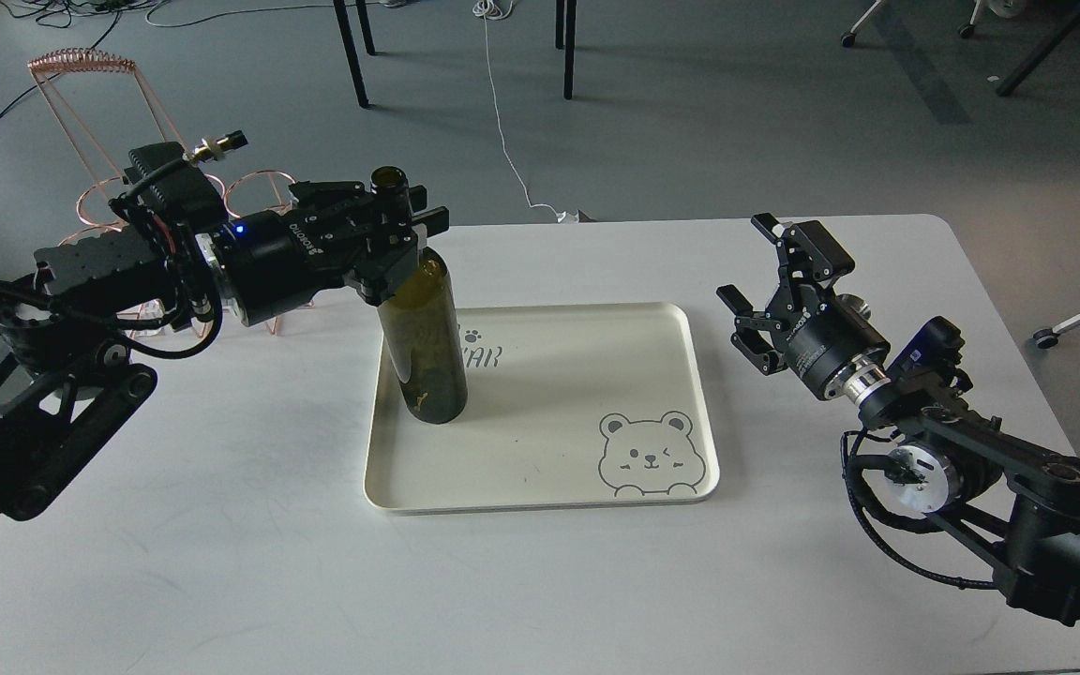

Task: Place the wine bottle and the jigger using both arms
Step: 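Close the left gripper on the bottle and lift it off the tray, then carry the bottle with the left gripper over the copper wine rack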

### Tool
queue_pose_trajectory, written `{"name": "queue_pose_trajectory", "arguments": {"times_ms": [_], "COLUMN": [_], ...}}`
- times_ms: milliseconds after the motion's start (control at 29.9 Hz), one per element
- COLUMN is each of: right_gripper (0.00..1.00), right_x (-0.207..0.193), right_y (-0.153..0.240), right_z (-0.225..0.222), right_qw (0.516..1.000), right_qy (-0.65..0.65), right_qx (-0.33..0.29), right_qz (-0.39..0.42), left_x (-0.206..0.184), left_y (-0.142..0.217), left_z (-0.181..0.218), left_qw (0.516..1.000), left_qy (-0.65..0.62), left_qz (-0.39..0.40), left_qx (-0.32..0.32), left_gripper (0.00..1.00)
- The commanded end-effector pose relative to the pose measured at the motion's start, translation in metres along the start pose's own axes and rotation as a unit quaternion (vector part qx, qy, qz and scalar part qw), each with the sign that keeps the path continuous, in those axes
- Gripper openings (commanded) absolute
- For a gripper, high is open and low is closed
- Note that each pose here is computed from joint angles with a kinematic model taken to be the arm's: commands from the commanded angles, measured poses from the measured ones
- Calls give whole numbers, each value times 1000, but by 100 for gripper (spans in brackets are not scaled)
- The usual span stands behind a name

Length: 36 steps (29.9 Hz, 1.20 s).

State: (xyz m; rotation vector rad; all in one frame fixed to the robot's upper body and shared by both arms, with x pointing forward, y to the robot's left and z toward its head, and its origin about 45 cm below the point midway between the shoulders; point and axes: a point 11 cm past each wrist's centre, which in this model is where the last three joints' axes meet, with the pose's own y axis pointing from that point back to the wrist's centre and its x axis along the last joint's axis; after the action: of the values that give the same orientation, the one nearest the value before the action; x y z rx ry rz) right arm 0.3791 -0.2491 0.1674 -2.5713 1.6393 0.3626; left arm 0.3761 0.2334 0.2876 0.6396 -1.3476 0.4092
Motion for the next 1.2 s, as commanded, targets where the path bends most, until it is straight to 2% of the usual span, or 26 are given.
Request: {"name": "queue_pose_trajectory", "arguments": {"times_ms": [0, 100, 234, 334, 434, 768, 1169], "right_gripper": [99, 99, 98, 99, 99, 99, 99], "right_x": [0, 0, -1, -1, 0, 0, 2], "right_y": [0, 0, 0, 0, 1, 7, 7], "right_z": [0, 0, 0, 0, 2, 12, 11], "right_qw": [1000, 1000, 1000, 1000, 1000, 1000, 1000], "right_qy": [1, 2, 2, 2, 1, 15, 16], "right_qx": [0, 0, 0, 0, -2, -12, -11], "right_qz": [0, -1, 0, 0, 1, -3, 3], "left_x": [11, 29, 84, 117, 132, 133, 128], "left_y": [-2, -5, -4, 12, 23, 81, 79], "left_z": [0, -1, -6, -25, -48, -123, -145], "left_qw": [1000, 999, 996, 995, 994, 983, 978], "left_qy": [-11, -25, -56, -49, -26, -13, -28], "left_qz": [13, 28, 64, 82, 95, 78, 56], "left_qx": [-2, -6, -9, 12, 39, 167, 199], "left_gripper": [14, 14, 14, 15, 15, 15, 15]}}
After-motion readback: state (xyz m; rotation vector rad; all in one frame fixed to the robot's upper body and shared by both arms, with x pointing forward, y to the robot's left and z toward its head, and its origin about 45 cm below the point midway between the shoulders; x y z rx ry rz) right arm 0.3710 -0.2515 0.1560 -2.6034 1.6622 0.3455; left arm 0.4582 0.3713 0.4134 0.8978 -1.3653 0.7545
